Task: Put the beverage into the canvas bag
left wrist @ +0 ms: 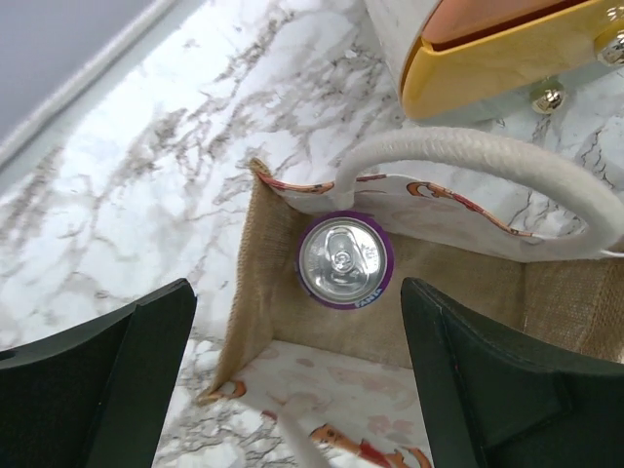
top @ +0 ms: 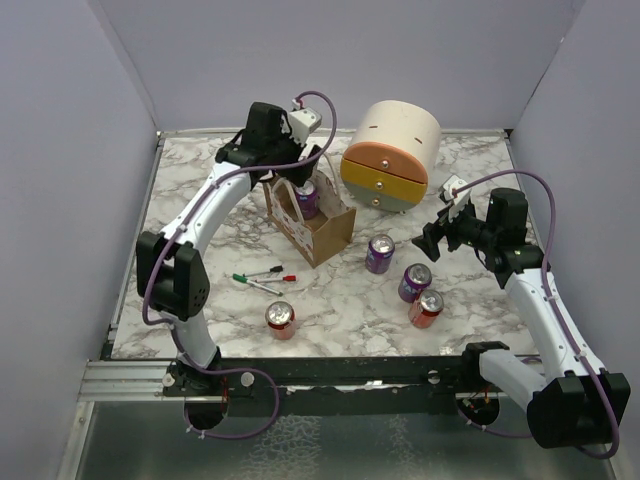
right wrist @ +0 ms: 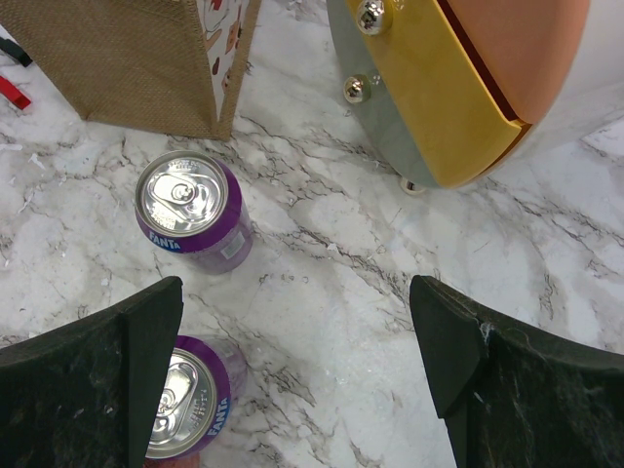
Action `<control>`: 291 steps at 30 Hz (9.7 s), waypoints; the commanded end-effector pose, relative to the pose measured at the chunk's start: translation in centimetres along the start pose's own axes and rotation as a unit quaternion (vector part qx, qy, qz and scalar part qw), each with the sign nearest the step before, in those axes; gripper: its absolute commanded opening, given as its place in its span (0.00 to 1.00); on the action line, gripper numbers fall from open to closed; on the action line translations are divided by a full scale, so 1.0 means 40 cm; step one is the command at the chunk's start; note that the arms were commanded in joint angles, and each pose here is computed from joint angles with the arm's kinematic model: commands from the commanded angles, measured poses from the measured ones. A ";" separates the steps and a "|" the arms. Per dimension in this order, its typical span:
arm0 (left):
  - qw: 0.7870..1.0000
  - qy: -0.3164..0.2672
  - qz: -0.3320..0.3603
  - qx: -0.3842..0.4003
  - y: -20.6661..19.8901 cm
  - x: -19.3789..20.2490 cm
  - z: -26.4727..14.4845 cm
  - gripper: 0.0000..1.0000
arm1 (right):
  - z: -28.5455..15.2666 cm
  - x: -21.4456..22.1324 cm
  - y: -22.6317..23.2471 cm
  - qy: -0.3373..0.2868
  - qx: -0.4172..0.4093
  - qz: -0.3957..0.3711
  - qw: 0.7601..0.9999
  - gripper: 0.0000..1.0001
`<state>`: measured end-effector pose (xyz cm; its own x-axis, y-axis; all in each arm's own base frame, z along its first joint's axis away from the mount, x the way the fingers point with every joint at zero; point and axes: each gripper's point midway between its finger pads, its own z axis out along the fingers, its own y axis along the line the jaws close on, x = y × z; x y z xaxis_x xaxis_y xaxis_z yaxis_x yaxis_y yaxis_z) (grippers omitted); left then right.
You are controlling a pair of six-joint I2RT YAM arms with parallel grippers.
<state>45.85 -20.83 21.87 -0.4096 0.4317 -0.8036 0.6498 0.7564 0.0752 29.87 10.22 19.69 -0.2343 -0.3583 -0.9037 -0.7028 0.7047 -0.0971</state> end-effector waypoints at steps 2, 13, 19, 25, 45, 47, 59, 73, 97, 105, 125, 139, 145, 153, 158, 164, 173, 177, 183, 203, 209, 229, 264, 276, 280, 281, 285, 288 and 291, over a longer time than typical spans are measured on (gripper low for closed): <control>0.992 -0.090 0.067 -0.061 0.036 -0.144 -0.181 0.88 | -0.003 -0.004 0.001 -0.008 -0.001 -0.006 1.000 1.00; 0.976 -0.139 0.145 0.081 -0.170 -0.093 -0.408 0.86 | -0.004 -0.013 0.002 -0.011 -0.003 -0.007 1.000 1.00; 0.959 -0.104 0.191 0.179 -0.296 0.060 -0.499 0.86 | -0.009 -0.021 0.006 -0.017 -0.005 -0.010 1.000 1.00; 0.945 -0.001 0.231 0.233 -0.348 0.284 -0.531 0.86 | -0.015 -0.027 0.004 -0.020 0.001 -0.014 1.000 1.00; 0.894 0.170 0.275 0.309 -0.367 0.621 -0.479 0.86 | -0.008 -0.012 -0.006 -0.011 0.009 -0.012 1.000 1.00; 0.891 0.173 0.278 0.315 -0.375 0.633 -0.462 0.87 | -0.007 -0.011 -0.006 -0.010 0.009 -0.011 1.000 1.00; 0.872 0.146 0.322 0.339 -0.486 0.623 -0.376 0.89 | -0.005 -0.004 -0.010 -0.006 0.011 -0.012 1.000 1.00; 0.870 0.127 0.304 0.367 -0.524 0.595 -0.378 0.57 | -0.004 -0.003 -0.011 -0.004 0.011 -0.011 1.000 1.00; 0.939 -0.115 0.222 0.235 -0.430 -0.023 -0.476 0.00 | -0.002 0.002 -0.013 -0.002 0.013 -0.011 1.000 1.00; 0.971 -0.171 0.159 0.045 -0.267 -0.238 -0.454 0.00 | -0.002 0.001 -0.013 -0.002 0.012 -0.011 1.000 1.00; 0.994 -0.098 0.035 -0.041 -0.027 -0.220 -0.264 0.00 | -0.006 -0.002 -0.011 -0.004 0.013 -0.015 1.000 1.00; 1.000 0.003 0.021 0.021 -0.056 -0.114 -0.143 0.00 | -0.007 -0.003 -0.008 -0.005 0.011 -0.015 1.000 1.00; 0.999 0.033 0.018 0.037 -0.067 -0.071 -0.122 0.00 | -0.007 -0.003 -0.008 -0.005 0.010 -0.015 1.000 1.00; 0.996 0.077 0.026 0.030 -0.065 -0.010 -0.144 0.00 | -0.008 -0.004 -0.007 -0.006 0.010 -0.015 1.000 1.00; 0.995 0.093 0.027 0.024 -0.061 0.016 -0.149 0.00 | -0.007 -0.005 -0.006 -0.007 0.008 -0.015 1.000 1.00; 0.993 0.113 0.030 0.005 -0.038 0.043 -0.126 0.00 | -0.008 -0.003 -0.004 -0.006 0.007 -0.015 1.000 1.00; 0.991 0.132 0.022 -0.005 -0.011 0.077 -0.100 0.00 | -0.004 0.000 -0.002 -0.005 0.003 -0.012 1.000 1.00; 0.990 0.140 0.017 -0.001 -0.014 0.091 -0.091 0.00 | -0.003 0.002 -0.002 -0.004 0.003 -0.011 1.000 1.00; 0.990 0.137 0.016 -0.001 -0.014 0.091 -0.087 0.00 | 0.000 0.003 -0.004 -0.002 0.002 -0.011 1.000 1.00; 0.989 0.147 -0.007 0.011 0.013 0.142 0.008 0.07 | 0.006 0.013 -0.002 0.004 -0.003 -0.007 1.000 1.00; 0.986 0.165 -0.002 0.012 0.019 0.172 0.023 0.12 | 0.007 0.014 -0.002 0.004 -0.005 -0.006 1.000 1.00; 0.980 0.194 0.007 0.035 0.007 0.248 0.071 0.36 | 0.008 0.017 -0.001 0.005 -0.005 -0.005 1.000 1.00; 0.983 0.181 0.005 0.017 0.017 0.210 0.037 0.83 | 0.006 0.015 0.001 0.003 -0.006 -0.006 1.000 1.00; 0.992 0.128 0.004 0.020 0.010 0.124 -0.001 0.86 | 0.004 0.012 0.002 0.001 -0.005 -0.007 1.000 1.00; 0.995 0.099 0.004 0.025 0.003 0.085 -0.019 0.86 | 0.005 0.012 0.001 0.001 -0.005 -0.007 1.000 1.00; 0.996 0.090 0.005 0.024 0.002 0.073 -0.025 0.86 | 0.005 0.013 0.001 0.001 -0.005 -0.007 1.000 1.00; 0.998 0.063 0.006 0.019 0.003 0.037 -0.043 0.86 | 0.004 0.011 0.001 0.001 -0.005 -0.007 1.000 1.00; 0.999 0.042 0.009 0.016 0.003 0.015 -0.056 0.86 | 0.004 0.012 0.001 0.001 -0.004 -0.008 1.000 1.00; 0.999 0.026 0.014 0.018 -0.002 -0.005 -0.068 0.86 | 0.004 0.012 0.001 0.002 -0.004 -0.007 1.000 1.00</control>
<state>44.13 -19.03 20.32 -0.4936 0.5240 -0.6942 0.6780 0.7317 0.0703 29.92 10.19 19.14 -0.2385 -0.3698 -0.8980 -0.7087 0.6985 -0.0994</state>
